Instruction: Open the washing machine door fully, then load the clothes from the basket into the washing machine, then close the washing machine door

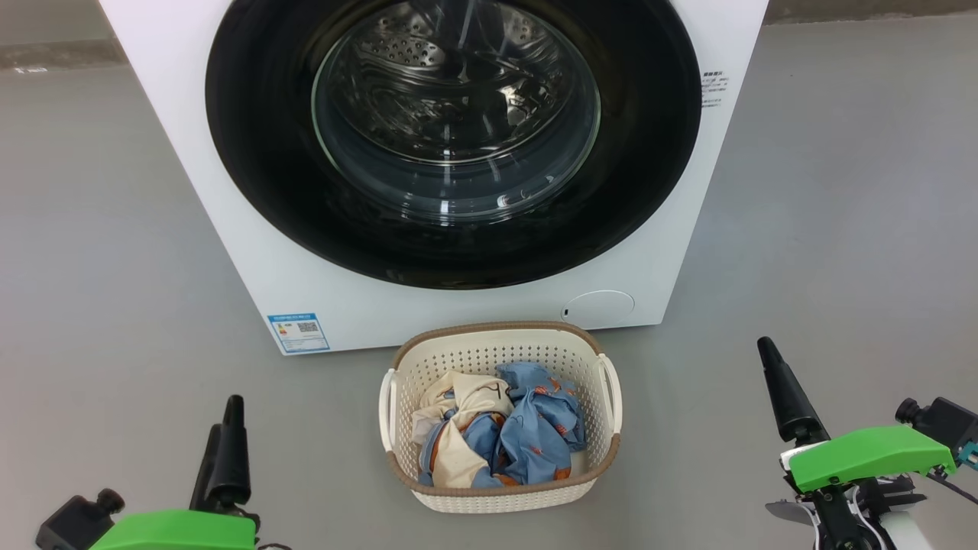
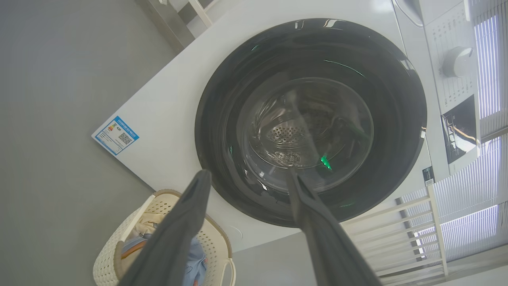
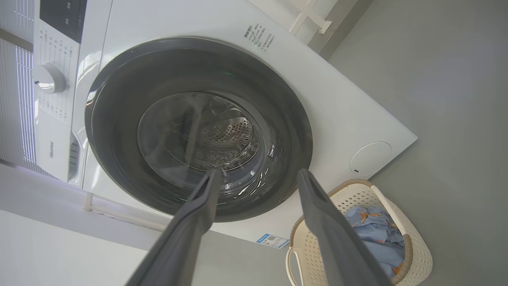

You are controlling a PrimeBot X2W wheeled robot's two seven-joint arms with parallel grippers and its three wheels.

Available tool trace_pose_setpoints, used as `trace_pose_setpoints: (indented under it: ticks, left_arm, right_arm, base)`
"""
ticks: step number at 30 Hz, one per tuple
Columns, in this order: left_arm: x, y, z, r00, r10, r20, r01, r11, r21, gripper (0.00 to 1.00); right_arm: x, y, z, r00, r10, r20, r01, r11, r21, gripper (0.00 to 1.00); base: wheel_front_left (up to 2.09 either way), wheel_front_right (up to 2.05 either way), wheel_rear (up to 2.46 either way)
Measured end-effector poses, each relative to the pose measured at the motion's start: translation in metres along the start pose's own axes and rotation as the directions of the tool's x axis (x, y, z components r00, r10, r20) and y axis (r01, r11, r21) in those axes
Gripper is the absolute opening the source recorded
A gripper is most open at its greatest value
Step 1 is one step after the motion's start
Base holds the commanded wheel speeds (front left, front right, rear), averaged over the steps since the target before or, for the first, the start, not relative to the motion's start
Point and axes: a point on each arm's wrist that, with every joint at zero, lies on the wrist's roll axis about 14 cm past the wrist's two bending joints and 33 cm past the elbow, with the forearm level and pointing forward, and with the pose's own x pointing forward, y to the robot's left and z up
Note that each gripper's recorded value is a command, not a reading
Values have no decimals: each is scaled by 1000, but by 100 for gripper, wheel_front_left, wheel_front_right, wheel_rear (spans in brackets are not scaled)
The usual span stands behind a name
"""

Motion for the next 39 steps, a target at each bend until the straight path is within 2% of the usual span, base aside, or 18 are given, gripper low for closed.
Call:
trace_pose_setpoints:
  ticks: [8, 13, 19, 28, 39]
  left_arm:
    - [0, -4, -2, 1000, -15, -1, 15, 994, 106, 100]
    - [1, -7, -4, 1000, -28, -5, 28, 982, 189, 100]
    - [0, -8, -5, 999, -33, -1, 32, 971, 239, 100]
    - [4, -10, -3, 999, -44, 7, 39, 936, 349, 100]
    - [3, -11, -4, 998, -59, 8, 48, 881, 471, 100]
  right_arm:
    - [2, 8, -2, 1000, 26, 2, -26, 991, -132, 100]
    - [4, 15, -3, 999, 51, 1, -49, 976, -213, 100]
    - [4, 20, -8, 998, 69, -14, -70, 954, -291, 100]
    - [7, 34, -11, 993, 117, -23, -117, 911, -394, 100]
    - [7, 42, -18, 986, 157, -51, -161, 841, -516, 100]
  base:
    - [0, 0, 0]
    - [0, 0, 0]
    - [0, 0, 0]
    - [0, 0, 0]
    - [0, 0, 0]
